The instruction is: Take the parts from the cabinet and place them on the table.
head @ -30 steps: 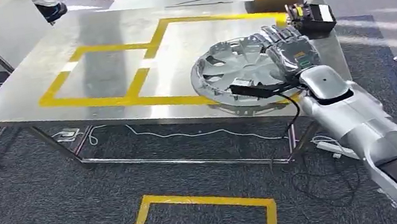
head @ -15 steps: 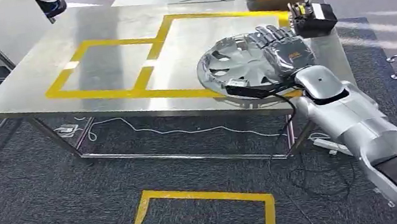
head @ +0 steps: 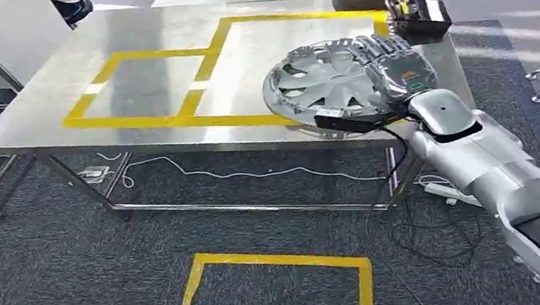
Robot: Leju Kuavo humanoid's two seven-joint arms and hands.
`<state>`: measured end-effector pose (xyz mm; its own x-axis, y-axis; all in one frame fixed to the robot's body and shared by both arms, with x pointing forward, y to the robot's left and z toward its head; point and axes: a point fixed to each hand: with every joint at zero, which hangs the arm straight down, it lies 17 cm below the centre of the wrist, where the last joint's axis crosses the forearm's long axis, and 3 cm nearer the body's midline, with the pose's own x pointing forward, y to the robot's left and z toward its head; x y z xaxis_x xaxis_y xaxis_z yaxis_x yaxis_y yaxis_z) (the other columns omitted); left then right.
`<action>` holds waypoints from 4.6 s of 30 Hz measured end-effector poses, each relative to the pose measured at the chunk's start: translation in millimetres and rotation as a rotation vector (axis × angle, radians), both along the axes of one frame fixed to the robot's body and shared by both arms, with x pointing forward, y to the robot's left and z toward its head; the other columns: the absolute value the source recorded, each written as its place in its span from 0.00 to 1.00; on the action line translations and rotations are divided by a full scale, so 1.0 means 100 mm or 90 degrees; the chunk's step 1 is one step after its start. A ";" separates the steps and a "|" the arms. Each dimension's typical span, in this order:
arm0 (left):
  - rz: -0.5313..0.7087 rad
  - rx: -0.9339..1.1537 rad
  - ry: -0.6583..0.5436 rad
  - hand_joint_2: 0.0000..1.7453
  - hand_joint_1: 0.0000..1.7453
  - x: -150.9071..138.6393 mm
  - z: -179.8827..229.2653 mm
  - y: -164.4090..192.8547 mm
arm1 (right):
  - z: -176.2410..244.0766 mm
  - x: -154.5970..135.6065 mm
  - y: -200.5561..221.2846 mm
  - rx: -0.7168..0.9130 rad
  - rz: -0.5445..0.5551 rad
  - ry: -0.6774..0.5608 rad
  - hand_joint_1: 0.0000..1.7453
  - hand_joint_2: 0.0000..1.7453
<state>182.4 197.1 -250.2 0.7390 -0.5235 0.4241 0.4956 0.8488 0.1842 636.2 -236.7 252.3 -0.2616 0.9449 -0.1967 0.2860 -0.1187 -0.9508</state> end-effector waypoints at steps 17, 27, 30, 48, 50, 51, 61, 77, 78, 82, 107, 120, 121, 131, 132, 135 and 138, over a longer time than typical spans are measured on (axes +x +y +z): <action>-0.005 0.001 -0.004 0.00 0.00 0.04 0.01 0.00 | -0.03 -0.02 -0.04 0.019 -0.003 -0.003 0.00 1.00; 0.002 0.001 -0.003 0.00 0.00 0.00 0.00 0.00 | -0.49 -0.27 -0.38 0.187 -0.039 0.000 0.00 1.00; 0.004 -0.002 -0.001 0.00 0.00 -0.04 -0.01 -0.01 | -0.85 -0.47 -0.60 0.268 -0.068 0.017 0.00 1.00; 0.079 0.008 0.027 1.00 0.00 -0.33 -0.10 0.13 | -3.84 -2.51 -1.08 0.661 -0.377 0.413 0.00 1.00; 0.082 0.007 0.025 1.00 0.00 -0.34 -0.10 0.13 | -4.18 -2.91 -0.97 0.711 -0.421 0.492 0.00 1.00; 0.085 0.004 0.022 1.00 0.00 -0.34 -0.10 0.13 | -4.32 -3.10 -0.93 0.731 -0.445 0.521 0.00 1.00; 0.130 -0.020 0.021 1.00 0.00 -0.36 -0.10 0.15 | -4.89 -4.19 -0.65 0.808 -0.562 0.643 0.00 1.00; 0.157 -0.024 0.018 0.00 0.00 -0.40 -0.11 0.21 | -5.17 -4.98 -0.37 0.846 -0.714 0.719 0.00 0.00; 0.156 -0.021 0.018 0.00 0.00 -0.40 -0.11 0.22 | -5.18 -5.01 -0.34 0.846 -0.721 0.726 0.00 0.00; 0.149 -0.016 0.018 0.00 0.00 -0.42 -0.12 0.22 | -5.19 -5.06 -0.26 0.836 -0.722 0.741 0.00 0.00; 0.127 -0.003 0.019 0.00 0.00 -0.45 -0.13 0.25 | -5.19 -5.08 -0.10 0.806 -0.702 0.769 0.00 0.00; 0.125 -0.003 0.015 0.00 0.00 -0.42 -0.12 0.25 | -5.20 -5.10 -0.10 0.801 -0.703 0.773 0.00 0.00; 0.125 -0.003 0.015 0.00 0.00 -0.41 -0.12 0.25 | -5.19 -5.10 -0.10 0.801 -0.702 0.773 0.00 0.00; 0.125 -0.002 0.017 0.00 0.00 -0.41 -0.12 0.24 | -5.20 -5.13 -0.09 0.798 -0.704 0.778 0.00 0.00; 0.125 -0.001 0.017 0.00 0.00 -0.41 -0.12 0.25 | -5.20 -5.14 -0.07 0.798 -0.704 0.780 0.00 0.00; 0.126 -0.001 0.020 0.00 0.00 -0.44 -0.13 0.25 | -5.20 -5.14 -0.07 0.798 -0.705 0.782 0.00 0.00; 0.126 0.000 0.022 0.00 0.00 -0.45 -0.13 0.26 | -5.20 -5.13 -0.03 0.799 -0.701 0.784 0.00 0.00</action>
<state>137.3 222.9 -263.4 0.8411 -0.3670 0.3973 0.3253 0.9301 0.1704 122.8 -239.9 -267.6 0.9182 0.2157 0.3321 -0.1430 0.9626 -0.2299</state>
